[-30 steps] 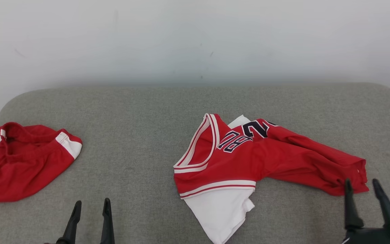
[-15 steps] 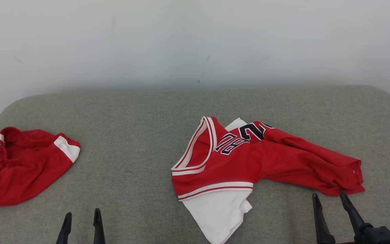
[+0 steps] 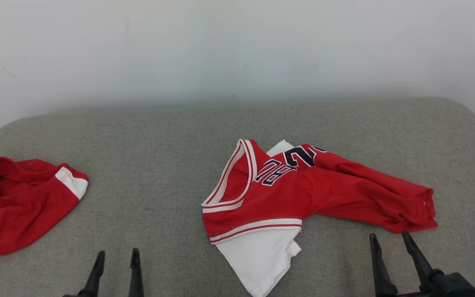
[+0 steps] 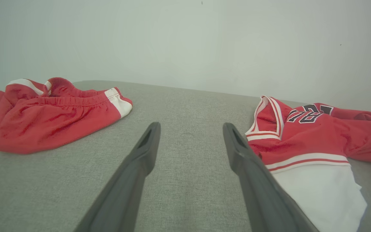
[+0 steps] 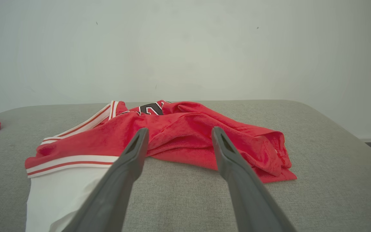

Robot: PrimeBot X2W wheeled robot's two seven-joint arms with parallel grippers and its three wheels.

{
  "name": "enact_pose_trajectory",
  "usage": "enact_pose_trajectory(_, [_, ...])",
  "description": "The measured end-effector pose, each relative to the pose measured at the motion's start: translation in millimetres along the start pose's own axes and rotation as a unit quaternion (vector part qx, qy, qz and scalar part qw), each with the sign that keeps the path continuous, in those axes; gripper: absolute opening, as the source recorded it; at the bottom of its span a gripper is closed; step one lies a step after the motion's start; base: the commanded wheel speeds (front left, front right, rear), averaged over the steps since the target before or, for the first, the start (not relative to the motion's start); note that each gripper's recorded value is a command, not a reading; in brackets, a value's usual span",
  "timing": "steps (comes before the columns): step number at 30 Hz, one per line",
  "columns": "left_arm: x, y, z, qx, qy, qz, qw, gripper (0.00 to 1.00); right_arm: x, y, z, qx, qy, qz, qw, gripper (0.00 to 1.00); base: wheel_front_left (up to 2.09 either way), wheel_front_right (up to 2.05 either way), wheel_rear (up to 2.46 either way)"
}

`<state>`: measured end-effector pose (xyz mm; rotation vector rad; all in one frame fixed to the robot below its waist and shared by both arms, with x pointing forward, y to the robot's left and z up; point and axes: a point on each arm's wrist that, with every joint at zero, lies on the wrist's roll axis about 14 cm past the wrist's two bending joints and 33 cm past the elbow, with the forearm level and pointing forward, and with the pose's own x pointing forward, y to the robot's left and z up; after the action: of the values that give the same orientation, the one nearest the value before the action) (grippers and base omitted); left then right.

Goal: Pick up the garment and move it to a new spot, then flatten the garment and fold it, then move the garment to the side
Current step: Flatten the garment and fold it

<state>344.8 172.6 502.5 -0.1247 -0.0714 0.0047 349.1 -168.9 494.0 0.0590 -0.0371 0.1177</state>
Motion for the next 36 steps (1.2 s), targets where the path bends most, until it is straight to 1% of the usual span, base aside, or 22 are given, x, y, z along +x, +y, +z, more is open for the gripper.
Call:
enact_pose_trajectory(2, [15.7,-14.5,-2.4,0.001,0.008,-0.031,0.999,1.00,0.3,2.1,0.2,0.003,-0.001,0.002,1.000,1.00,0.00,0.00,0.00])
enact_pose_trajectory(3, [15.7,-14.5,-2.4,0.001,0.008,-0.031,0.999,1.00,0.3,2.1,0.2,0.003,-0.001,0.002,1.000,1.00,0.00,0.00,0.00])
enact_pose_trajectory(8, [66.0,-52.7,-3.4,0.009,0.029,-0.107,0.994,1.00,4.1,-0.9,3.0,0.008,-0.007,-0.005,1.000,1.00,0.00,0.00,0.00])
enact_pose_trajectory(10, [87.1,-66.1,-2.8,0.011,0.035,-0.128,0.991,1.00,6.5,-1.0,2.8,0.008,-0.006,-0.005,1.000,1.00,0.00,0.00,0.00])
enact_pose_trajectory(16, [138.3,-103.4,-11.4,0.016,0.059,-0.178,0.982,1.00,14.3,-9.1,4.9,0.007,-0.010,-0.017,1.000,1.00,0.00,0.00,0.00])
enact_pose_trajectory(23, [172.8,-143.2,-44.5,0.034,0.106,-0.232,0.966,1.00,14.8,-28.0,6.0,0.002,-0.009,-0.046,0.999,1.00,0.00,0.00,0.00])
enact_pose_trajectory(27, [185.3,-159.1,-68.4,0.050,0.135,-0.254,0.956,1.00,9.5,-39.7,-0.7,0.001,0.003,-0.068,0.998,1.00,0.00,0.00,0.00])
enact_pose_trajectory(31, [189.0,-168.0,-100.1,0.065,0.183,-0.266,0.944,1.00,6.4,-47.8,-4.5,0.001,0.011,-0.083,0.996,1.00,0.00,0.00,0.00])
enact_pose_trajectory(33, [192.6,-164.3,-114.8,0.085,0.204,-0.251,0.942,1.00,3.8,-52.2,-5.5,0.000,0.014,-0.092,0.996,1.00,0.00,0.00,0.00])
enact_pose_trajectory(36, [198.4,-154.9,-131.6,0.096,0.229,-0.216,0.944,1.00,-1.1,-58.9,-7.3,-0.003,0.019,-0.104,0.994,1.00,0.00,0.00,0.00])
